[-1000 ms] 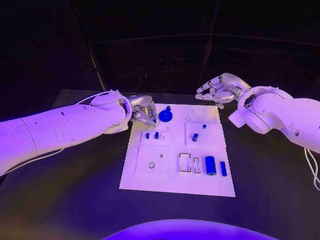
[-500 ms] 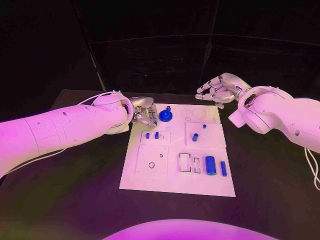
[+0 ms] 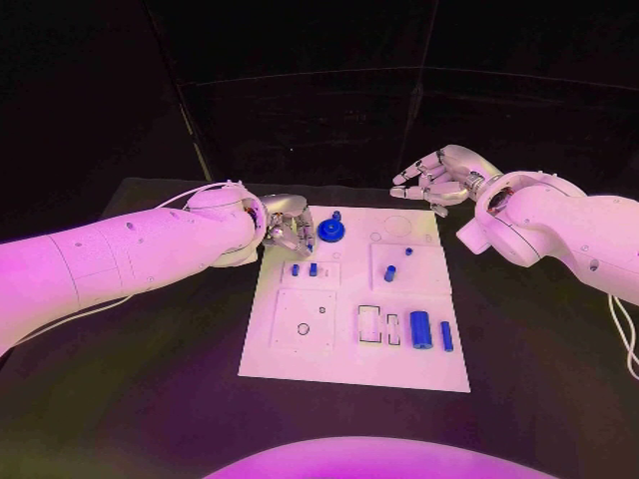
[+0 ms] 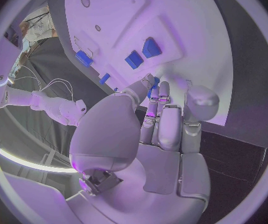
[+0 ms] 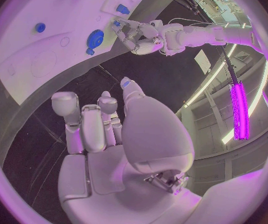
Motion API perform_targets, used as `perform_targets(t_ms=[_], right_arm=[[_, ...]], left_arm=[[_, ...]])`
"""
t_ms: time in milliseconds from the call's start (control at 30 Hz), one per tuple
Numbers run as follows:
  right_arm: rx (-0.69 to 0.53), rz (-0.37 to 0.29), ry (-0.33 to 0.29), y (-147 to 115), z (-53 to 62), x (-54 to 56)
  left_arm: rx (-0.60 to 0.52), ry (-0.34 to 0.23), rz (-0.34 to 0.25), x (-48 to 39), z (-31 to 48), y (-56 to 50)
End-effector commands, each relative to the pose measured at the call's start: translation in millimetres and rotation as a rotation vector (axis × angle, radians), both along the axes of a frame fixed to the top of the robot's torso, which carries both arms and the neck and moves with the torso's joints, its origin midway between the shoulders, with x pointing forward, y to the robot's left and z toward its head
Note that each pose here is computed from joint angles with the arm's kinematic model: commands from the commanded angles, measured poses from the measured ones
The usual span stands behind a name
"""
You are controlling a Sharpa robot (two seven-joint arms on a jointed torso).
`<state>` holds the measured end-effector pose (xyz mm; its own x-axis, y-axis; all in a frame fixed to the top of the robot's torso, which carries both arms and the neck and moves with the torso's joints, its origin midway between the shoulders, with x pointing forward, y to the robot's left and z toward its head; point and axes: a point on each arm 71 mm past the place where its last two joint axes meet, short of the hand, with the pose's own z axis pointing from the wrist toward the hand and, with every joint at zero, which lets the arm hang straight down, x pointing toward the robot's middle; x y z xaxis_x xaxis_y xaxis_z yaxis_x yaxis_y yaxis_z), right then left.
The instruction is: Assemble the parts on the task board
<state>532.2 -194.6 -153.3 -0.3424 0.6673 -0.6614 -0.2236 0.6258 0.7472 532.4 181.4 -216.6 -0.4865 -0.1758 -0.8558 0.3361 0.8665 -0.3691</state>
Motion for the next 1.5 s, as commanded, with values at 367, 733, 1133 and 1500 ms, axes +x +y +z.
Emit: perform_targets(t_ms=[367,733,1133,1500], right_arm=[[0.004,0.008,-0.003,0.3,1.4,0.0],[0.004,0.007,-0.003,-0.2,1.4,0.0],[0.004,0.007,-0.003,0.1,1.4,0.0],[0.004,0.006,-0.003,-0.3,1.4,0.1]], left_arm=[[0.014,0.028,-0.011,-1.6,-1.4,-1.0],[0.006,0.035,-0.004,-1.3,-1.6,-1.3],[-0.009,0.043,0.014,-0.2,-1.7,-0.7],[-0.007,0.045,0.021,0.4,-2.0,0.8]])
